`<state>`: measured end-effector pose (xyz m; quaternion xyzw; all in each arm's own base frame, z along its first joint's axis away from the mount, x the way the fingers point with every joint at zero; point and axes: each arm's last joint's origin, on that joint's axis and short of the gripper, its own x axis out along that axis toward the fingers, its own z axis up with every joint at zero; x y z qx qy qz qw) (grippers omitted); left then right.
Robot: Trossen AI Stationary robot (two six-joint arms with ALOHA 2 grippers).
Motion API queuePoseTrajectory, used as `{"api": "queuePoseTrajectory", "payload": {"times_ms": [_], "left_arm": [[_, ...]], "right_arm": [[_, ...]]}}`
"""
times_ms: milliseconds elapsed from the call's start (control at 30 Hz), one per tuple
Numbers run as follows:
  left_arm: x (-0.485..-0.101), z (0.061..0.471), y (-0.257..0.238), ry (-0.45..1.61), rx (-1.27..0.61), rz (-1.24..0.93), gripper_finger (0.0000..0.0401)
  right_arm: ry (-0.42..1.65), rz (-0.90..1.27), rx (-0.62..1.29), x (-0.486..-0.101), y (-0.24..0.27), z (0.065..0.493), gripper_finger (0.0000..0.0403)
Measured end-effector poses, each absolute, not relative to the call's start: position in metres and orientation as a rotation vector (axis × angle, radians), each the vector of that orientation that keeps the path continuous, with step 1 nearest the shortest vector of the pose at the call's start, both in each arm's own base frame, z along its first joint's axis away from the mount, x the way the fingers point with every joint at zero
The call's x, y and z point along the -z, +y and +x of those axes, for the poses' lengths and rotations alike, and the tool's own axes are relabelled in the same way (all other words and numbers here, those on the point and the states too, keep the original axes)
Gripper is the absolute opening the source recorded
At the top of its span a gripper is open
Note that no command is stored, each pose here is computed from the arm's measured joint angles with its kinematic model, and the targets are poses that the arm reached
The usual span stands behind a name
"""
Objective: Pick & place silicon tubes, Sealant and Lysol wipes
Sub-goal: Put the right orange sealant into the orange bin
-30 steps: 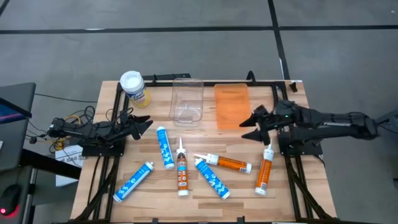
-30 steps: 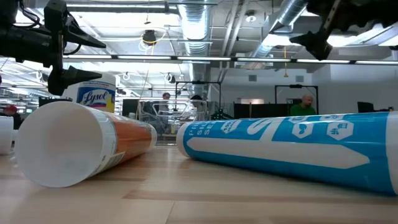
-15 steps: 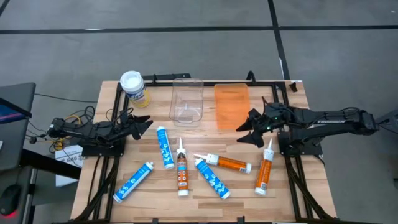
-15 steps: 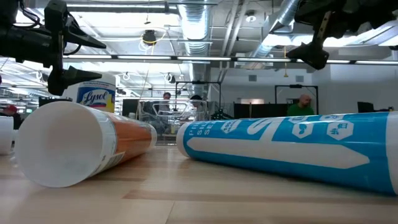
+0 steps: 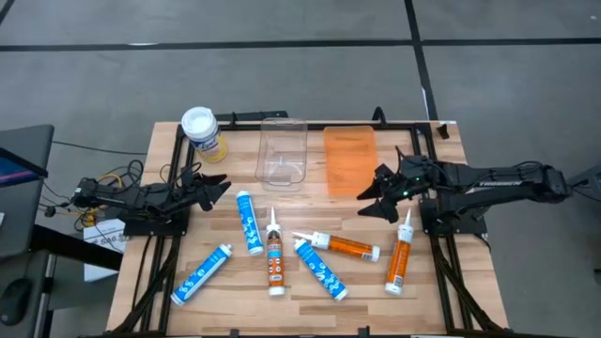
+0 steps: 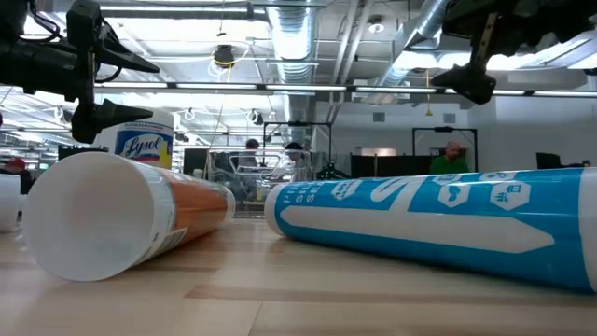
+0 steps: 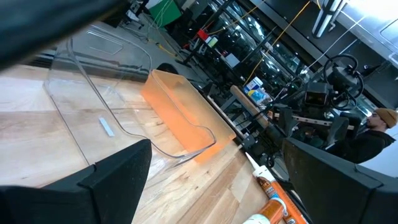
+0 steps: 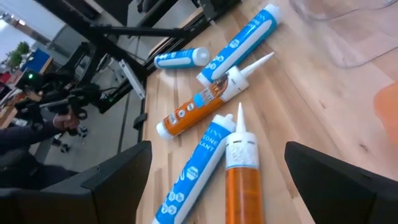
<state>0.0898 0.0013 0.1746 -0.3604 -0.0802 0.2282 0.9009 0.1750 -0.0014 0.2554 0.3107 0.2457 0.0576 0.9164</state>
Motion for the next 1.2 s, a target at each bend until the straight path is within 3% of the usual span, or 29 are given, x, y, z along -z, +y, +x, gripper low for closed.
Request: {"api": "queuePoseTrajectory", "payload": {"times_ms": [200,567,967,1200], "left_arm": [[-0.174,0.09,0.001,-0.165,-0.472,-0.746,0.0355],[-0.174,0.09,0.001,-0.164,-0.473,-0.745,0.0355],[-0.174,0.09,0.001,-0.164,-0.473,-0.745,0.0355],[-0.174,0.09,0.001,-0.164,-0.472,-0.745,0.0355]], "right_arm": [[0.589,0.65,-0.142,-0.262,0.018,0.177,0.0359],[0.89,0.65,0.096,-0.298,0.052,0.16,0.0359],[1.161,0.837,0.387,-0.286,0.067,0.125,0.0359],[1.189,0.832,0.349,-0.286,0.076,0.12,0.0359]]}}
